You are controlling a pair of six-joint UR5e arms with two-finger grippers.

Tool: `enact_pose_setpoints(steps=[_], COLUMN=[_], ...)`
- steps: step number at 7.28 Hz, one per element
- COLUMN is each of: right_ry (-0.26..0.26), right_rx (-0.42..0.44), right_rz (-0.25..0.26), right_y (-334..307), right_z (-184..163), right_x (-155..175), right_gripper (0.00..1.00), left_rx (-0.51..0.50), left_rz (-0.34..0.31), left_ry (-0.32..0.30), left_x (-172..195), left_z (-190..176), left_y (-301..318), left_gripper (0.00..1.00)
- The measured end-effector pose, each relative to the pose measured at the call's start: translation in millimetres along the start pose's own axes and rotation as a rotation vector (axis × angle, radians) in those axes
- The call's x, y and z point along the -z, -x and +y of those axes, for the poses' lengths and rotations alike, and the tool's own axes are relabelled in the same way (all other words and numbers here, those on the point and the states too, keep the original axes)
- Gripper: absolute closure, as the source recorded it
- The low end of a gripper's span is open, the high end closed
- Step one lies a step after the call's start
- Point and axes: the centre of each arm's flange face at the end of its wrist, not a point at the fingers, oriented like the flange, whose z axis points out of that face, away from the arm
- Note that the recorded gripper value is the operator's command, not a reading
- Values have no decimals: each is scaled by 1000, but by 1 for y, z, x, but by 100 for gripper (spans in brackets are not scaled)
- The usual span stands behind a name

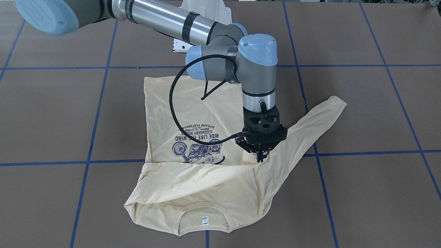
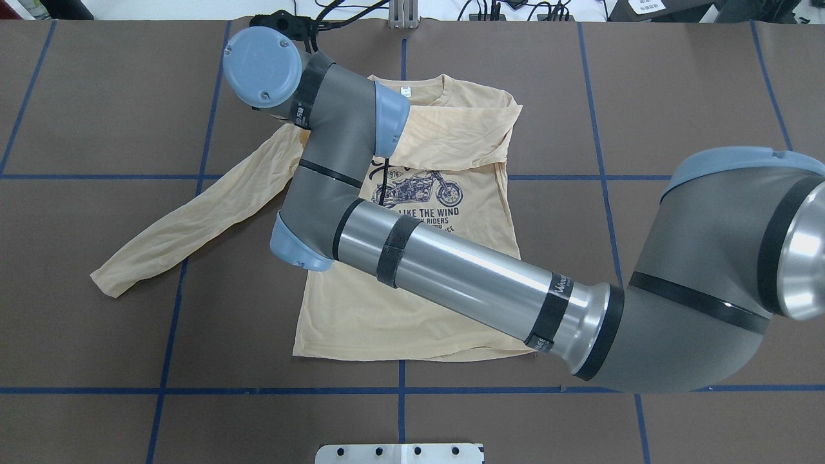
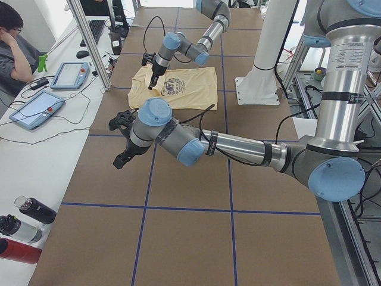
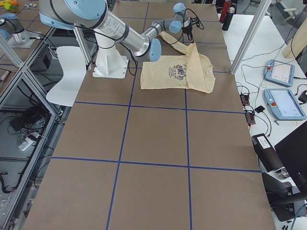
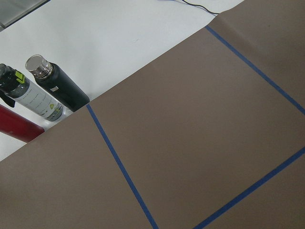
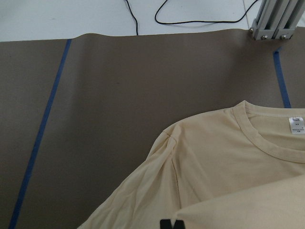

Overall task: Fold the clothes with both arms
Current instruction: 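Carry the sleeve with the right gripper across the shirt body toward the left arm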

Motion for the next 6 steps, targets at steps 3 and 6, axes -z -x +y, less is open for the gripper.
enact_pose_setpoints(steps=[3,6], right_ry=[-9,-24], right_rx=[-68,-111], right_rz=[12,1], right_y=[16,28], right_z=[-3,-11], right_x=[0,13], right_gripper=[2,1], left_rx=[1,0], left_rz=[1,1], left_ry=[1,-1], left_x=[-1,0], left_z=[0,-1], left_y=[0,0], left_gripper=[0,0])
